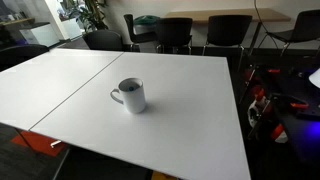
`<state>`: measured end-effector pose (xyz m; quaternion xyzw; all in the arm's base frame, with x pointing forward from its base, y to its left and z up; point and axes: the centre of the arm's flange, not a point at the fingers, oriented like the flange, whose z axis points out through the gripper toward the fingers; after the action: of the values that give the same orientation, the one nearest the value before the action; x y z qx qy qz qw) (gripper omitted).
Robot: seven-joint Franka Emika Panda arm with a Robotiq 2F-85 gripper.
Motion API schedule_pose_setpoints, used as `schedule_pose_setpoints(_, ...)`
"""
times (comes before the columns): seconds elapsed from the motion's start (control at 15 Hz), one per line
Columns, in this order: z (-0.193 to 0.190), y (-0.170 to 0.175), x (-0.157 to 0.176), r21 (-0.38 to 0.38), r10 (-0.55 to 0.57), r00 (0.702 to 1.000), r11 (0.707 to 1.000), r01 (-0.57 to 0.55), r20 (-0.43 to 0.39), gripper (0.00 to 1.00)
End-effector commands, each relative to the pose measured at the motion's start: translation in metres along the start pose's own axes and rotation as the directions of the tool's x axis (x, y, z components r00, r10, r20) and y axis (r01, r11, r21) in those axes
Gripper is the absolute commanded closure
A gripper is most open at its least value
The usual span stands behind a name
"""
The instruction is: Remove the marker from the cup and put it on the table , and then move the cup to the center
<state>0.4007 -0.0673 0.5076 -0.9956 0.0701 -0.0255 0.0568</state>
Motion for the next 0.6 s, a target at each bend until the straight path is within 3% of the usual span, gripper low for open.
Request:
schedule_pose_setpoints(0.0,0.0,0.0,0.0,0.0,0.0,1.0,1.0,0.0,0.0,0.0)
schedule_pose_setpoints(0.53,-0.0002,0.0001,0.0055,-0.023,0.003,1.0,1.0,-0.003,-0.024,0.0)
